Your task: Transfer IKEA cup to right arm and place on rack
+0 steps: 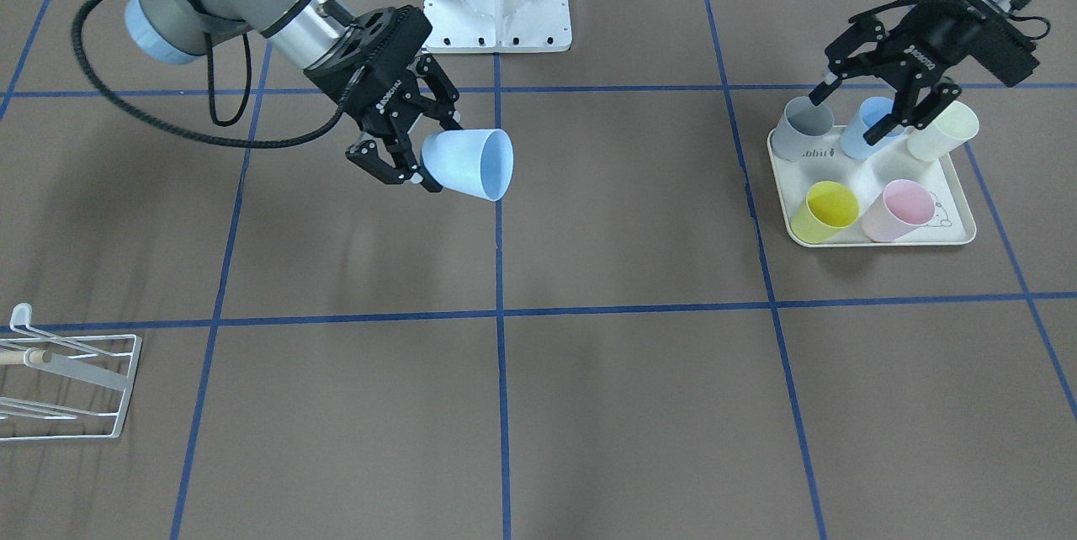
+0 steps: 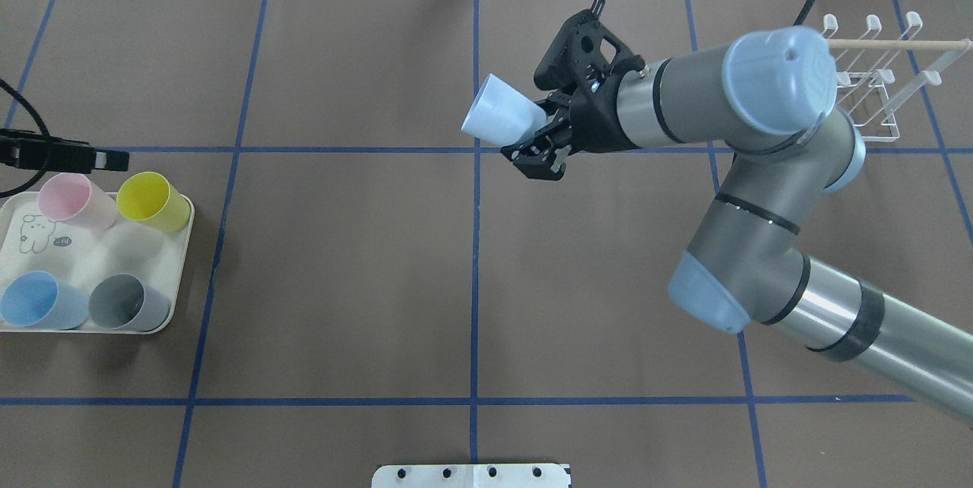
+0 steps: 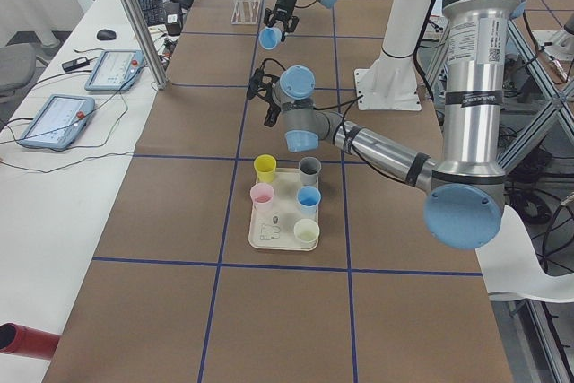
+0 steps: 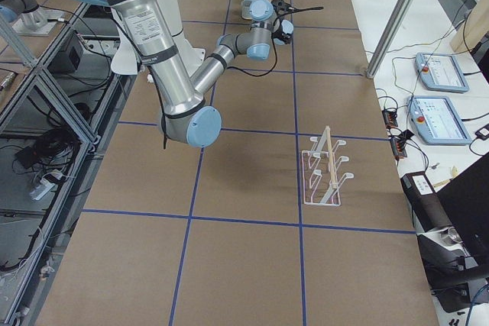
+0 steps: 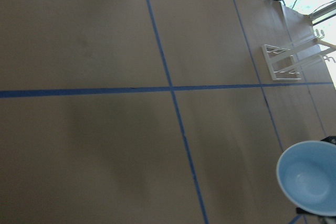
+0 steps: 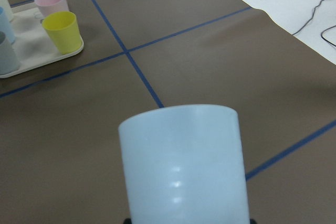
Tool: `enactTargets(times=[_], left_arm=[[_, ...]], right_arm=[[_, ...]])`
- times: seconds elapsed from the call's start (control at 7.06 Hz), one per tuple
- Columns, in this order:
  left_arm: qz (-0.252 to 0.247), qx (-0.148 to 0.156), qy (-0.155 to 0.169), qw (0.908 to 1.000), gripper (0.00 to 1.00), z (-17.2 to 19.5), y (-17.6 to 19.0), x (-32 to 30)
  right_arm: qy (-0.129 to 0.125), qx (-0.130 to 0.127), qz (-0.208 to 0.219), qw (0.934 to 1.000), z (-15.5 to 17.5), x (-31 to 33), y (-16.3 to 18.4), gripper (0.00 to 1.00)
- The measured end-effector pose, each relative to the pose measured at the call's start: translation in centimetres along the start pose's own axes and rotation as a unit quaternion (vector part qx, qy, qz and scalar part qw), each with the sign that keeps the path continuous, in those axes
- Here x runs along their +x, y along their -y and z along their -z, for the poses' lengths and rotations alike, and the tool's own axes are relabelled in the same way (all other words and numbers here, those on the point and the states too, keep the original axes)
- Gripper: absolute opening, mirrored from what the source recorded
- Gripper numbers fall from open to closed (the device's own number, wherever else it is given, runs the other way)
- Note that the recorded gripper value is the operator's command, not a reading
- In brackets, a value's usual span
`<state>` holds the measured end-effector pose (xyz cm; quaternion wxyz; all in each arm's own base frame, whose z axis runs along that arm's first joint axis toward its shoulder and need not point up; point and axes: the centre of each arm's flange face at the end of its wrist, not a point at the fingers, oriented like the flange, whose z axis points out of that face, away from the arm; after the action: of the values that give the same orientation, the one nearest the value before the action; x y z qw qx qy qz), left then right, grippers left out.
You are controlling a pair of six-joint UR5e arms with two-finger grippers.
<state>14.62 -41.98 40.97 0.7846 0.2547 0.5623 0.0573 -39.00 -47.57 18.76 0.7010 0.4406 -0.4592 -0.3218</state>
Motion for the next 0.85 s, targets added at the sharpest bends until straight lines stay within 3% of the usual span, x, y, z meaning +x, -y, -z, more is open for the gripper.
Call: enactTargets(times=[0.28, 0.42, 0.57, 0.71, 0.85], left_arm=[[-0.068, 0.0, 0.07, 0.9953, 1.0, 5.2, -0.7, -6.4], [-0.1, -0.006, 0.098, 0.99, 1.0, 7.4, -1.2, -8.9], [-0.121, -0.012, 0.117, 0.9857, 1.0, 8.9, -1.8, -10.4], [-0.129, -0.017, 0.125, 0.9837, 1.0, 9.7, -2.5, -11.2], [-0.131, -0.019, 0.127, 0.9829, 1.0, 10.0, -2.8, -11.4]], right_arm=[[-0.066, -0.046, 0.003, 0.9968, 3.5, 7.5, -0.3, 0.0], [-0.098, -0.075, 0.031, 0.9919, 5.5, 11.3, -1.1, 0.0], [-0.124, -0.115, 0.085, 0.9819, 7.8, 15.0, -2.0, 0.0], [-0.141, -0.169, 0.17, 0.9606, 10.3, 18.7, -2.9, 0.0], [-0.151, -0.222, 0.25, 0.9305, 12.4, 21.8, -4.1, 0.0]])
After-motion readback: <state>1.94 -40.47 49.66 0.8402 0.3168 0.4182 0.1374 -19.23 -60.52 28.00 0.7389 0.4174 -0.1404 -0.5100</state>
